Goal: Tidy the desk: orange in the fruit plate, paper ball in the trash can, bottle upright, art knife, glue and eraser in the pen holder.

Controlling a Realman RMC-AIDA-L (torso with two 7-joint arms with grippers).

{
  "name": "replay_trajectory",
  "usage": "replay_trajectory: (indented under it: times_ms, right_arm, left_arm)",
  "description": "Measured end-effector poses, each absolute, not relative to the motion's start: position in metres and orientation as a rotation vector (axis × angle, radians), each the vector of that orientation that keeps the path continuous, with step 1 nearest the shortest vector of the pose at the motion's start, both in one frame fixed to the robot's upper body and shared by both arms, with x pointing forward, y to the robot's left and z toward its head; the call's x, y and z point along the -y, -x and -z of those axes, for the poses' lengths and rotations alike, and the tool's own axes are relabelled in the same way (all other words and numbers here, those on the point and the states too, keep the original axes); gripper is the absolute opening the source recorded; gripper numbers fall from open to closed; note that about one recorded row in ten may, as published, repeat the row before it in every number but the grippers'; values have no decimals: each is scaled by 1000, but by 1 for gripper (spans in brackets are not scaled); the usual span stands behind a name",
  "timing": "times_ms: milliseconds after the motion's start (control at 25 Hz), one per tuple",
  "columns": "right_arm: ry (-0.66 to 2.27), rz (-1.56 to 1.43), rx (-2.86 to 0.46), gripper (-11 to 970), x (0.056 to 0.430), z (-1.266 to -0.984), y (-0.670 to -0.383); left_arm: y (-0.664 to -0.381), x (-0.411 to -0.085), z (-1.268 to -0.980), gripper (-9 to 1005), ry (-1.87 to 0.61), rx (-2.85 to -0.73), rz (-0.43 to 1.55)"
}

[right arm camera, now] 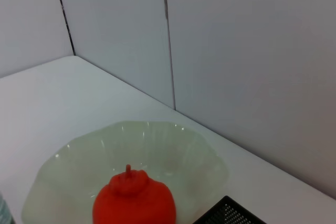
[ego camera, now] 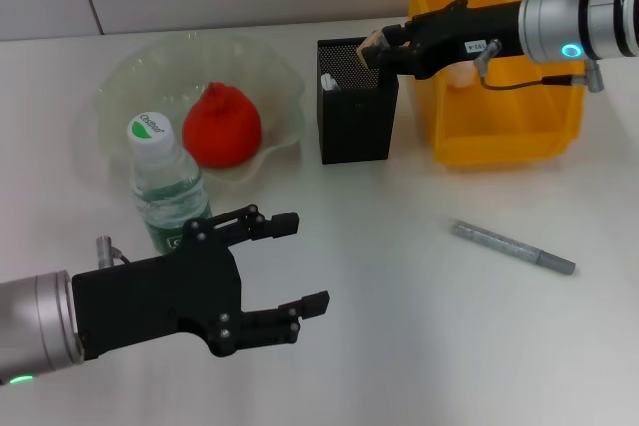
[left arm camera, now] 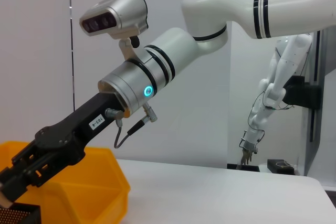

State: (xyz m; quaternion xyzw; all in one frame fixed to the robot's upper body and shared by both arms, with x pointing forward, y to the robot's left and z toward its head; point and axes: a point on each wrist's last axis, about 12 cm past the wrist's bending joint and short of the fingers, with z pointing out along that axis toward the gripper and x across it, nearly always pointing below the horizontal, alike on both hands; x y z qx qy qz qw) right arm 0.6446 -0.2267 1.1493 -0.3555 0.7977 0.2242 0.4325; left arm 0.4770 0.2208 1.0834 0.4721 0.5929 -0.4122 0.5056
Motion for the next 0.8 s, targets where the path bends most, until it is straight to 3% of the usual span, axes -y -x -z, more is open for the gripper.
replay_trajectory:
  times_ms: [800]
  right_arm:
    - [919,-551,-1976,520,217,-1151,-649]
  left_arm:
    - [-477,-223,-1083,802,-1132,-1439,990]
